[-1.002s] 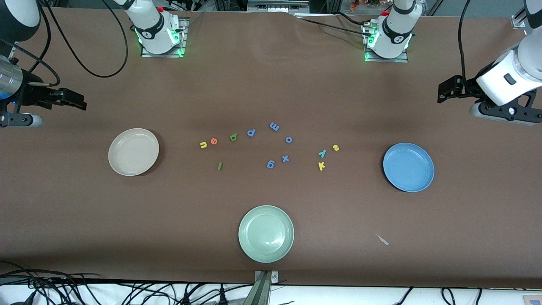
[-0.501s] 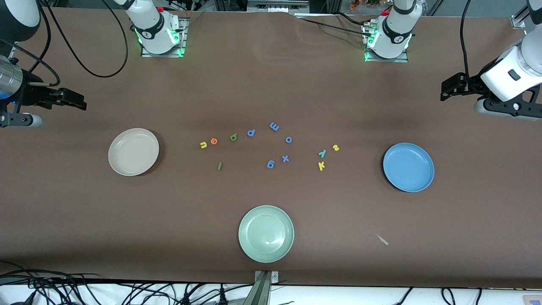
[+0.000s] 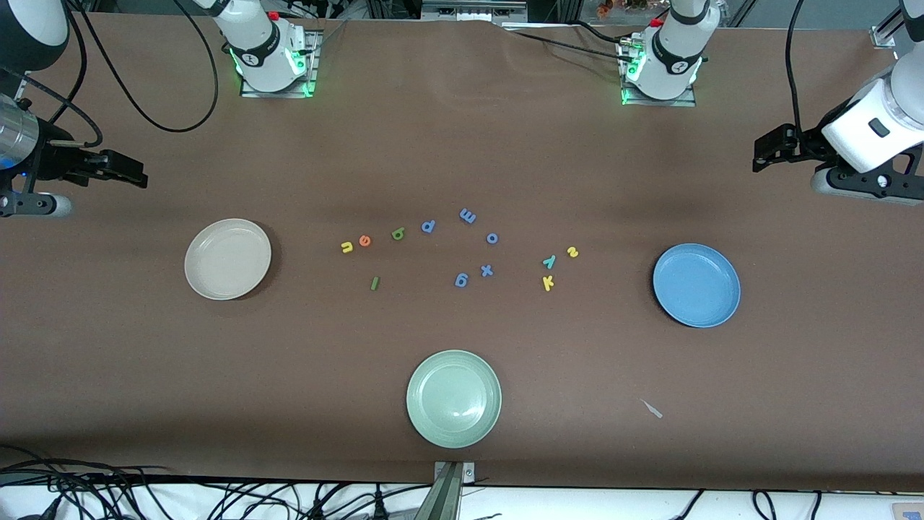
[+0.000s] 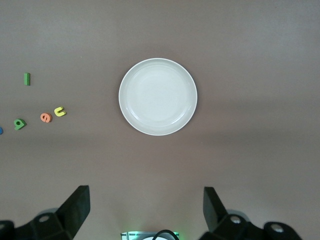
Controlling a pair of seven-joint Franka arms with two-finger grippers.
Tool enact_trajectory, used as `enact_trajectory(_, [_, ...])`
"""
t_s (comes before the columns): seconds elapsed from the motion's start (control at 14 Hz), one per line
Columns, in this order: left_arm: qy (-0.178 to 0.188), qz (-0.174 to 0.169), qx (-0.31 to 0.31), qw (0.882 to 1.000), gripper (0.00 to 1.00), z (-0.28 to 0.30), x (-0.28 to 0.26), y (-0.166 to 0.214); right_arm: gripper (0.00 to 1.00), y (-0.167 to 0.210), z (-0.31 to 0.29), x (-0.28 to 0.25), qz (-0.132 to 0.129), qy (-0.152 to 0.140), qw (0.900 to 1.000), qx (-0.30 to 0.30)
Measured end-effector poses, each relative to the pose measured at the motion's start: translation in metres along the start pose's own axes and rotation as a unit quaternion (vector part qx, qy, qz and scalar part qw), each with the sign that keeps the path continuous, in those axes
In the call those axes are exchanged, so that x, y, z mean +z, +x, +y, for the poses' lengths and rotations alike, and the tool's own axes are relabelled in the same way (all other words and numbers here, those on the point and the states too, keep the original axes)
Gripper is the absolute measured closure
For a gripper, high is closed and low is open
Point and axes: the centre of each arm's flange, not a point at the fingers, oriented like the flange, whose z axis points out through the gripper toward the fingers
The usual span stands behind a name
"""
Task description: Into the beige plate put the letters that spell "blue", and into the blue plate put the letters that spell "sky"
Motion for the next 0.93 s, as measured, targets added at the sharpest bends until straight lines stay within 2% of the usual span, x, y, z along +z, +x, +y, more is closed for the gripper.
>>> enact_trajectory(0.36, [0.0,0.001,-0.032,0.999,0.0,-0.001,0.002,-0.003,0.0,0.0,0.0,0.0,0.0,0.0,1.0,0.0])
enact_trajectory(0.93, [0.0,0.003,-0.038,0.999,0.0,-0.004,0.004,-0.012,0.0,0.0,0.0,0.0,0.0,0.0,1.0,0.0])
